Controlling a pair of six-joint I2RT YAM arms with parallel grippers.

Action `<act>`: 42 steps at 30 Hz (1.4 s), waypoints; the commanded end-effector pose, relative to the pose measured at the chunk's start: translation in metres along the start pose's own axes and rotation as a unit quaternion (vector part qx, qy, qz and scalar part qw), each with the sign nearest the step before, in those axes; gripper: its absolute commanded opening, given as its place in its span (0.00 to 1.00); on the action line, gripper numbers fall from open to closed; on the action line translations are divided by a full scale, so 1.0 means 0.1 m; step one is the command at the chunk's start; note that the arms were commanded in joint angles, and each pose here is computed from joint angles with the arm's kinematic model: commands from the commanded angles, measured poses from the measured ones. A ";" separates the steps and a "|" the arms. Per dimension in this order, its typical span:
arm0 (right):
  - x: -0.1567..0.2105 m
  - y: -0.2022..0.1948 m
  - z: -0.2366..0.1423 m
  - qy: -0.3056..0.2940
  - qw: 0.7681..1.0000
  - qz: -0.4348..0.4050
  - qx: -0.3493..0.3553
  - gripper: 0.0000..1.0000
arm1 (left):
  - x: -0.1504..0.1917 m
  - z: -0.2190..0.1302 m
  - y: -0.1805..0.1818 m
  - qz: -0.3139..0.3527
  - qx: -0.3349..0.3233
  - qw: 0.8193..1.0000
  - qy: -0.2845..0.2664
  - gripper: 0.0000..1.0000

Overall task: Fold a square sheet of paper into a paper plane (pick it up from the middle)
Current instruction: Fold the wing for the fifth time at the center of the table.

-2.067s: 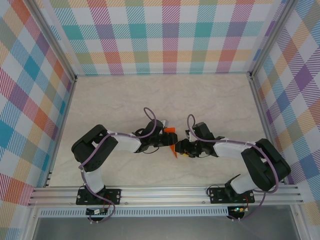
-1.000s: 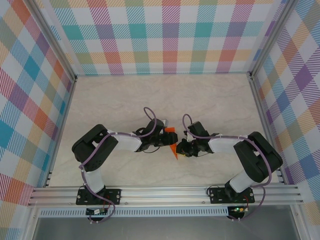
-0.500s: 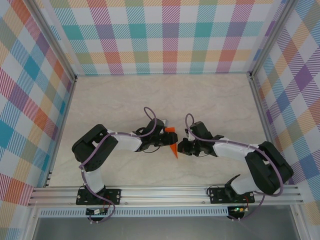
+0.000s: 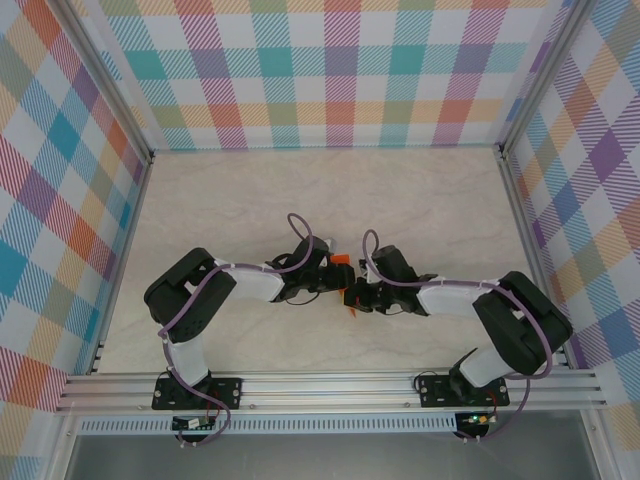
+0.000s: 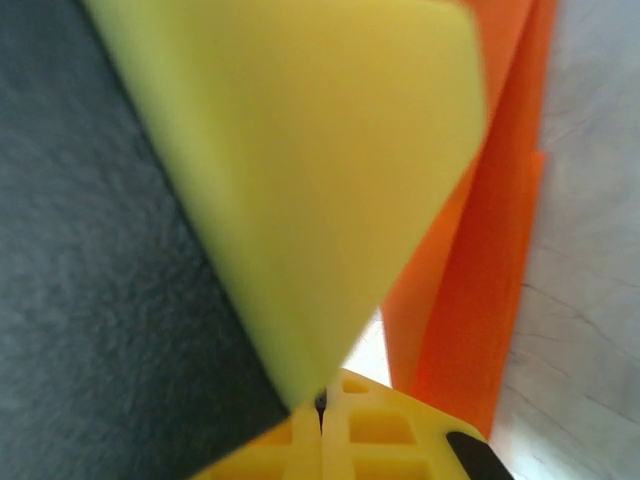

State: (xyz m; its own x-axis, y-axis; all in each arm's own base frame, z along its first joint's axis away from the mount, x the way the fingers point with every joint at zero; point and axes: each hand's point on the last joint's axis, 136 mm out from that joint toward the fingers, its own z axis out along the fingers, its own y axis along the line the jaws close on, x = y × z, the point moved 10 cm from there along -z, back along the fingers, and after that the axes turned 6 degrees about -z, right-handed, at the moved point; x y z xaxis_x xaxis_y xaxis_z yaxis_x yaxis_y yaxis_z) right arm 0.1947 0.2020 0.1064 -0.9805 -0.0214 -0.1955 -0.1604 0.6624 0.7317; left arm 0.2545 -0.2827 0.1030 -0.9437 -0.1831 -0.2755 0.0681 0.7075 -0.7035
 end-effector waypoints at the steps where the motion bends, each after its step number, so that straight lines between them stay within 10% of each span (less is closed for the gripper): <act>1: -0.03 0.09 0.01 -0.024 1.000 -0.013 -0.015 0.00 | 0.14 0.08 0.11 -0.009 -0.029 0.999 0.044 0.49; 21: 0.19 -0.41 0.15 0.022 0.990 0.057 0.126 0.00 | 0.14 0.12 0.12 -0.008 -0.025 0.998 0.051 0.49; 42: 0.44 -0.38 0.00 0.090 0.992 0.025 0.085 0.01 | 0.14 0.12 0.15 -0.015 -0.042 0.998 0.048 0.49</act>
State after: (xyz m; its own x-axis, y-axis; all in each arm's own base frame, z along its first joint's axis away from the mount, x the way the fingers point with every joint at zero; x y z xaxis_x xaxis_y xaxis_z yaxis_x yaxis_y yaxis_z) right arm 0.1853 0.1920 0.0875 -0.9838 -0.0359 -0.1754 -0.1461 0.7273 0.6706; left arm 0.2556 -0.2841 0.1028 -0.9475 -0.1782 -0.2654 0.0617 0.7128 -0.6987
